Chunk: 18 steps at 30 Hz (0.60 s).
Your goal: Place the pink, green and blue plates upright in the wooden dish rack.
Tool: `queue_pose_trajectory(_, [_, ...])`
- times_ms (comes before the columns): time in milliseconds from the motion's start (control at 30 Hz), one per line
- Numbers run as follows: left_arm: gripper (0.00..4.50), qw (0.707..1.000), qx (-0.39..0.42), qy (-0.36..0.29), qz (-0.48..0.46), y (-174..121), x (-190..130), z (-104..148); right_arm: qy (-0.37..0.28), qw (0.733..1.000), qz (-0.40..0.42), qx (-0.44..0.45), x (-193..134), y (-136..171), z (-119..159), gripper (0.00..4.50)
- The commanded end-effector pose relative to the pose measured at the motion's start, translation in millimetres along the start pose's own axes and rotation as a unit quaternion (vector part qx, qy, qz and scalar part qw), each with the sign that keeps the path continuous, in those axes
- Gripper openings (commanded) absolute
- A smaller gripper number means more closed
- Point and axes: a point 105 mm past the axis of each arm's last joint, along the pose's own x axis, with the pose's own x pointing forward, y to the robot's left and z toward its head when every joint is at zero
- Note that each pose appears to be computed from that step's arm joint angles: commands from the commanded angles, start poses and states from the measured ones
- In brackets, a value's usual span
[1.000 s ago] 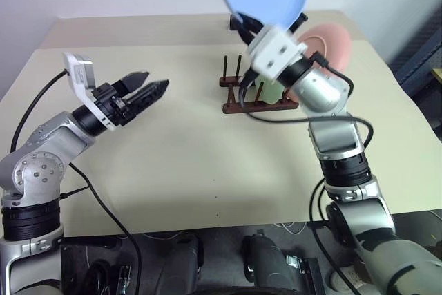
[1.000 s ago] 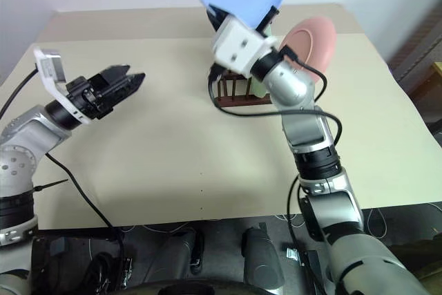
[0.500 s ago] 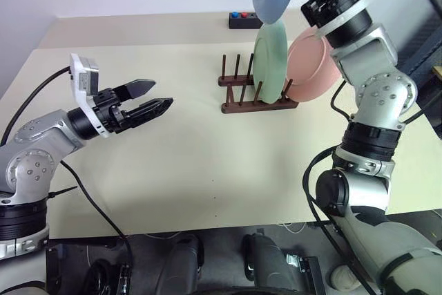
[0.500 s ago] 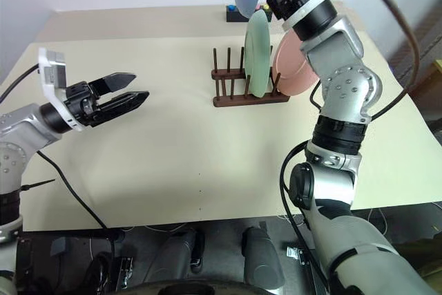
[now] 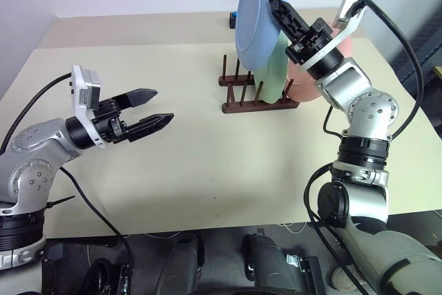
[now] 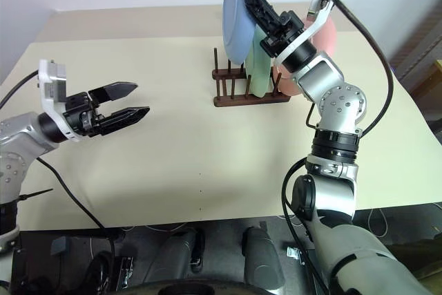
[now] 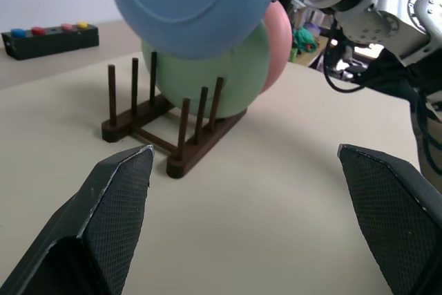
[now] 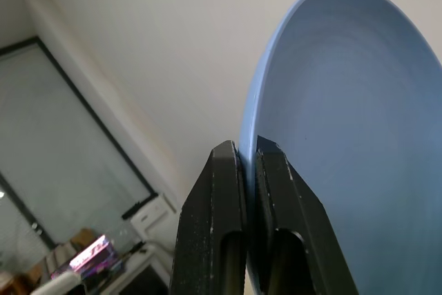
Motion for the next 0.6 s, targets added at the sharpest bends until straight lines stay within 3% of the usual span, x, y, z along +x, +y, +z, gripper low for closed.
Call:
queue_pose_trajectory(33, [4.39,0.999,0.032,-0.026,0.004,0.6,-6.1,15.1,0.000,1.000,0.021,-0.011,0.5,10.6,3.8,0.00])
queue_pose_trajectory(600, [4.39,0.997,0.071,-0.033,0.018,2.4,-11.1,11.1,0.040,0.998,-0.026,-0.036,-10.3,-19.0,-21.5,0.00])
